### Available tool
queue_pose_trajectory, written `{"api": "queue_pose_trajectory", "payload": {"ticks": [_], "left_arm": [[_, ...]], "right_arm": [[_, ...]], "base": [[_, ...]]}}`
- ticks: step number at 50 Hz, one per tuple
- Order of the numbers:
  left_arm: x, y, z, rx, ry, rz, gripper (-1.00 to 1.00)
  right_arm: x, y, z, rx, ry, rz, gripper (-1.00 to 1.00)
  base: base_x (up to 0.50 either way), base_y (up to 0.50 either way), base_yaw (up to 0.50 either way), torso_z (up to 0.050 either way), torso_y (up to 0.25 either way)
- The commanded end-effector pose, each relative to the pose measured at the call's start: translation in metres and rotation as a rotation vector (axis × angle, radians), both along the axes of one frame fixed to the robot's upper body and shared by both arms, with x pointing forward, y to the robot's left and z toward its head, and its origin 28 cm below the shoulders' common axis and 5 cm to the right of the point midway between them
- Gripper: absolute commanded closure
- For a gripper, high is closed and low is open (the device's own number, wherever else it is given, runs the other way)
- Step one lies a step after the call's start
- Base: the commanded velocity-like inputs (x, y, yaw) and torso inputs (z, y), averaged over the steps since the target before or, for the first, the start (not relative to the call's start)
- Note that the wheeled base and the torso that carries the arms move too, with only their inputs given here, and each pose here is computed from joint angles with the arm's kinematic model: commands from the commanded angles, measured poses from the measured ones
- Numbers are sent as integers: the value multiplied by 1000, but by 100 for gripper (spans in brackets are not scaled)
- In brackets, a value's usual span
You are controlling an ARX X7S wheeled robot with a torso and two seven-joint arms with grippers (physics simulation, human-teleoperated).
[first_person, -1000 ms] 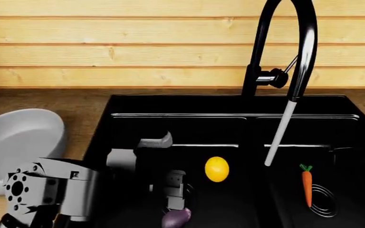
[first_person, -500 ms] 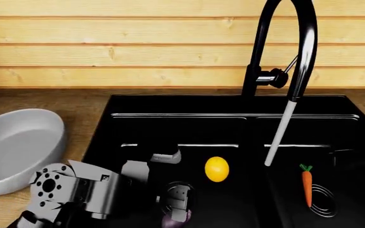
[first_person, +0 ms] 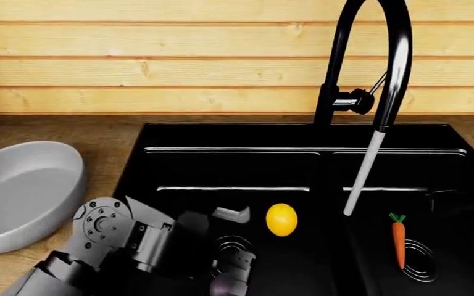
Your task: Pick the eggplants and oranges from the sink and place them in one bowl. Place the carrot in the other bowl. Then turn off the sink faucet.
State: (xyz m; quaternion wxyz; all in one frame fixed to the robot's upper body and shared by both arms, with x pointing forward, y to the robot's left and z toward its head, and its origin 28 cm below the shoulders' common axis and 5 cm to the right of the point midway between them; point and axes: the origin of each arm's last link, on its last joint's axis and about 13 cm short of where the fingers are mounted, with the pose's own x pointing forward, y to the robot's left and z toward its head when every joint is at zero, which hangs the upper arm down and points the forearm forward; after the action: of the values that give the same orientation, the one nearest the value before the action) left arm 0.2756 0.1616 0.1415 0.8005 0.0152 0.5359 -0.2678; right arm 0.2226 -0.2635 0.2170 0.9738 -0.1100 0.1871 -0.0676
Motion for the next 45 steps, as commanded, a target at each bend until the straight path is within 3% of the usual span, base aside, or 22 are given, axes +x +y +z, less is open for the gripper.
{"api": "queue_pose_trajectory", "payload": {"ticks": [1, 14, 35, 36, 45], "left_arm": [[10, -1, -6, -2, 33, -36, -100], [33, -9, -39, -20, 106, -19, -100], [19, -13, -74, 52, 211, -69, -100], [19, -13, -73, 54, 208, -71, 100], [22, -15, -70, 60, 167, -58, 100]], "right_arm": [[1, 0, -2, 2, 10, 2, -100], [2, 0, -5, 2, 26, 4, -100], [4, -1, -12, 10, 32, 1, -100], [4, -1, -12, 11, 31, 1, -100], [2, -2, -12, 13, 29, -2, -100]], "base": [[0, 0, 0, 0, 0], [0, 0, 0, 0, 0], [0, 0, 0, 0, 0], [0, 0, 0, 0, 0], [0, 0, 0, 0, 0]]}}
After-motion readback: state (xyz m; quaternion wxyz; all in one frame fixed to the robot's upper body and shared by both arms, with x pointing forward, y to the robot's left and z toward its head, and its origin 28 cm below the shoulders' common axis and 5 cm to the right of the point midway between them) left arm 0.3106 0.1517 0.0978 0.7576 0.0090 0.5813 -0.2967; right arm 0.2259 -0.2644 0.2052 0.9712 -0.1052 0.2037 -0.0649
